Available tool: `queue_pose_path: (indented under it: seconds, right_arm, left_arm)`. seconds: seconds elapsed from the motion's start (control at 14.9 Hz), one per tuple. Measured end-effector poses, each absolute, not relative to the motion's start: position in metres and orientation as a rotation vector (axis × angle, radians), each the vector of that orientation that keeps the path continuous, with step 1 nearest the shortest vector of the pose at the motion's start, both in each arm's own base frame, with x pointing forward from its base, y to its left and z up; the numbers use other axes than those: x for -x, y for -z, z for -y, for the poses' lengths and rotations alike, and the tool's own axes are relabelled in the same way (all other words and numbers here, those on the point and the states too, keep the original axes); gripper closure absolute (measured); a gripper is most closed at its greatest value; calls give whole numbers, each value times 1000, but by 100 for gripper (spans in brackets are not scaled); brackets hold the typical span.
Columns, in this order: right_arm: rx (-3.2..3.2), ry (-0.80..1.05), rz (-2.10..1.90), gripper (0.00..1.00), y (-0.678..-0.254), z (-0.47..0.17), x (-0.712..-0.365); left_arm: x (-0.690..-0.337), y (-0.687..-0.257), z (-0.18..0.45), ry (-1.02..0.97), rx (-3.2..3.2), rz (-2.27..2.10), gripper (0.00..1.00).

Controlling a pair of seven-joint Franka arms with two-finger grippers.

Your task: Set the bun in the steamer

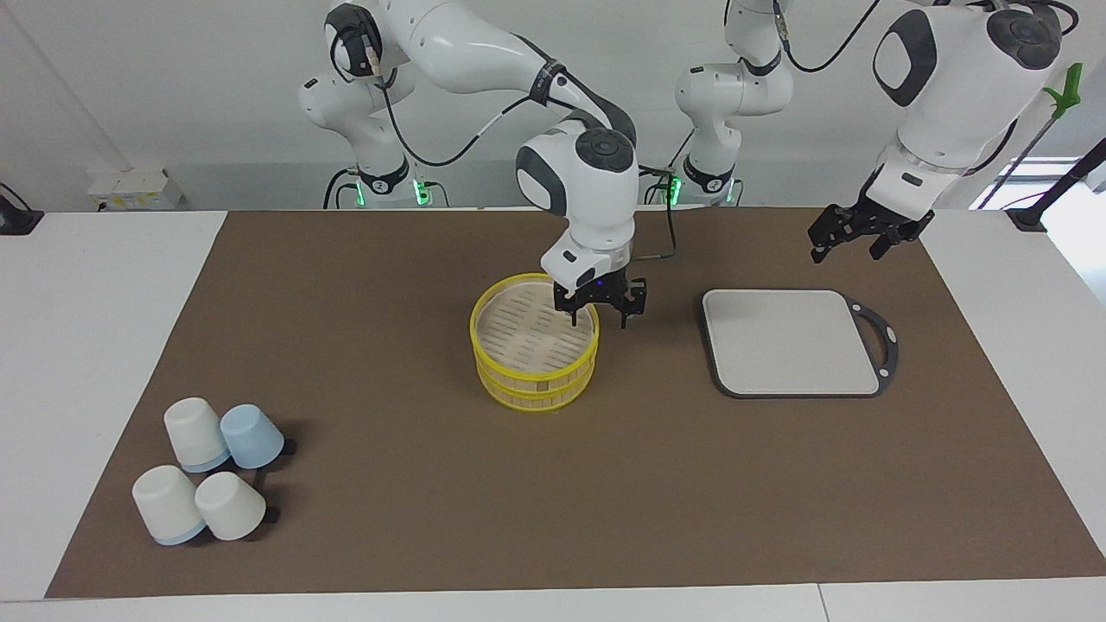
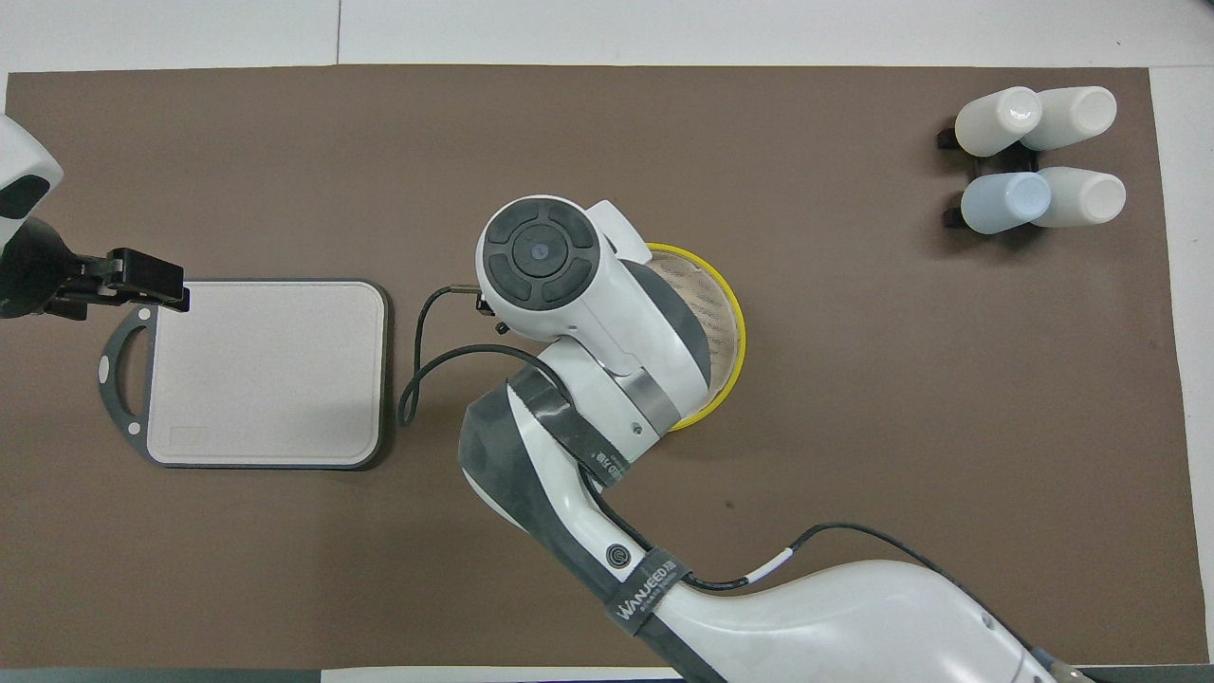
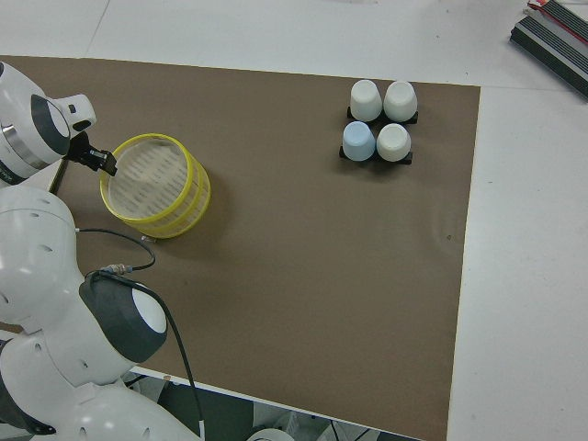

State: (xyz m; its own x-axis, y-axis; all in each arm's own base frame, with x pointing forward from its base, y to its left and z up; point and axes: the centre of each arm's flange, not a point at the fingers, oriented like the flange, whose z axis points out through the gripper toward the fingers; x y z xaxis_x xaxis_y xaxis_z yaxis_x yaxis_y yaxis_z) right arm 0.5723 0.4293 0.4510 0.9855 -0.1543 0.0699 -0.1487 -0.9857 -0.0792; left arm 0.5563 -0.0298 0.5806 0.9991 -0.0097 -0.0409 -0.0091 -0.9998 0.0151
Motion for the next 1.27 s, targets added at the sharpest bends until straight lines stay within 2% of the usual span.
queue_pose_path:
  seconds: [0.27, 0.6, 1.0, 1.27]
  right_arm:
    - [3087, 137, -63, 0, -512, -312, -616]
    - [3116, 111, 188, 0, -545, -173, -646]
    - [3136, -117, 156, 0, -564, -63, -627]
    - [3136, -115, 42, 0, -564, -7, -606]
  left_arm:
    - [-557, -581, 30, 54, -3126, 15, 0]
    - [-557, -581, 30, 54, -3126, 17, 0]
    - [-557, -581, 30, 55, -3126, 17, 0]
    - [-557, -580, 30, 55, -3126, 17, 0]
